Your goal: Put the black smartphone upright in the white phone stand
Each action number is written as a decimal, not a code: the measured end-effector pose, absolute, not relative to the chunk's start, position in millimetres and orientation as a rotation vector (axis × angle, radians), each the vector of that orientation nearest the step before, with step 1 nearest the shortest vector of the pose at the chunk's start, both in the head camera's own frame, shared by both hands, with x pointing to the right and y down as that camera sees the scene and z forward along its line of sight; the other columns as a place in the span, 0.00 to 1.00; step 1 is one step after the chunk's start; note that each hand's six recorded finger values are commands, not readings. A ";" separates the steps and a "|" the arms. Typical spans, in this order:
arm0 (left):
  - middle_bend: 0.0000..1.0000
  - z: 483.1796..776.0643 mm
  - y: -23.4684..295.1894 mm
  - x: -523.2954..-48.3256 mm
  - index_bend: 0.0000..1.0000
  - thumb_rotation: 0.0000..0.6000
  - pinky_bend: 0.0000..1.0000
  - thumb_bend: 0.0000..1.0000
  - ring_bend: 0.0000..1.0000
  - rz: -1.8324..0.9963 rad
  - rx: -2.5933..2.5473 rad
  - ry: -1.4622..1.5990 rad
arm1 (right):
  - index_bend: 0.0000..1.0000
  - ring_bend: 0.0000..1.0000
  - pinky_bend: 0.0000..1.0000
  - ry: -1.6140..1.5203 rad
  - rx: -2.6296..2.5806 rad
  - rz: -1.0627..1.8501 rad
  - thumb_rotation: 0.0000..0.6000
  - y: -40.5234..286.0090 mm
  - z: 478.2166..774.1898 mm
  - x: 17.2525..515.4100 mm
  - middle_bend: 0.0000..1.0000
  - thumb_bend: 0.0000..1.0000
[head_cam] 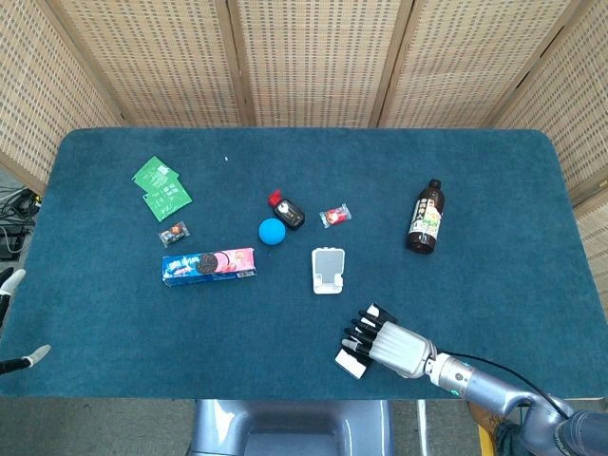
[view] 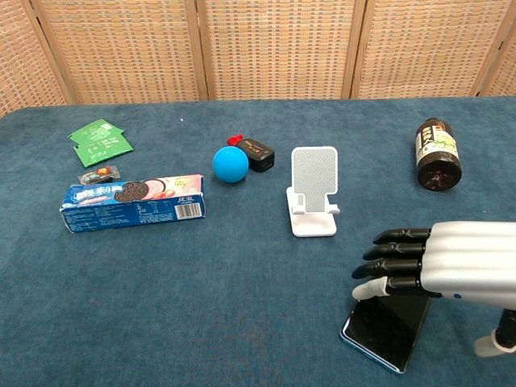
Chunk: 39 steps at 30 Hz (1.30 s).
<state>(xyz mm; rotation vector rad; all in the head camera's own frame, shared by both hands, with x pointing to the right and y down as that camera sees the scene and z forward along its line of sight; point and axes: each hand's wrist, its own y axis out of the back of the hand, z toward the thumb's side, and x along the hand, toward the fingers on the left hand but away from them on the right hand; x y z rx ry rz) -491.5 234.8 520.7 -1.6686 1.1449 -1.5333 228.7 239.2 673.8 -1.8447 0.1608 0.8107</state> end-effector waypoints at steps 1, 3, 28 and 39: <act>0.00 520.9 234.9 -491.6 0.00 1.00 0.00 0.00 0.00 -1.533 -1.670 1.145 | 0.13 0.05 0.00 0.163 -1.840 0.806 1.00 239.6 675.1 225.6 0.14 0.00; 0.00 521.6 234.7 -491.3 0.00 1.00 0.00 0.00 0.00 -1.534 -1.674 1.143 | 0.13 0.05 0.00 0.163 -1.838 0.803 1.00 239.5 677.0 221.7 0.14 0.00; 0.00 525.6 234.0 -490.5 0.00 1.00 0.00 0.00 0.00 -1.544 -1.693 1.134 | 0.65 0.63 0.56 0.158 -1.803 0.810 1.00 232.4 691.0 214.2 0.67 0.31; 0.00 526.0 233.2 -491.1 0.00 1.00 0.00 0.00 0.00 -1.545 -1.702 1.139 | 0.61 0.63 0.56 0.006 -1.569 0.691 1.00 192.7 643.1 221.1 0.67 0.32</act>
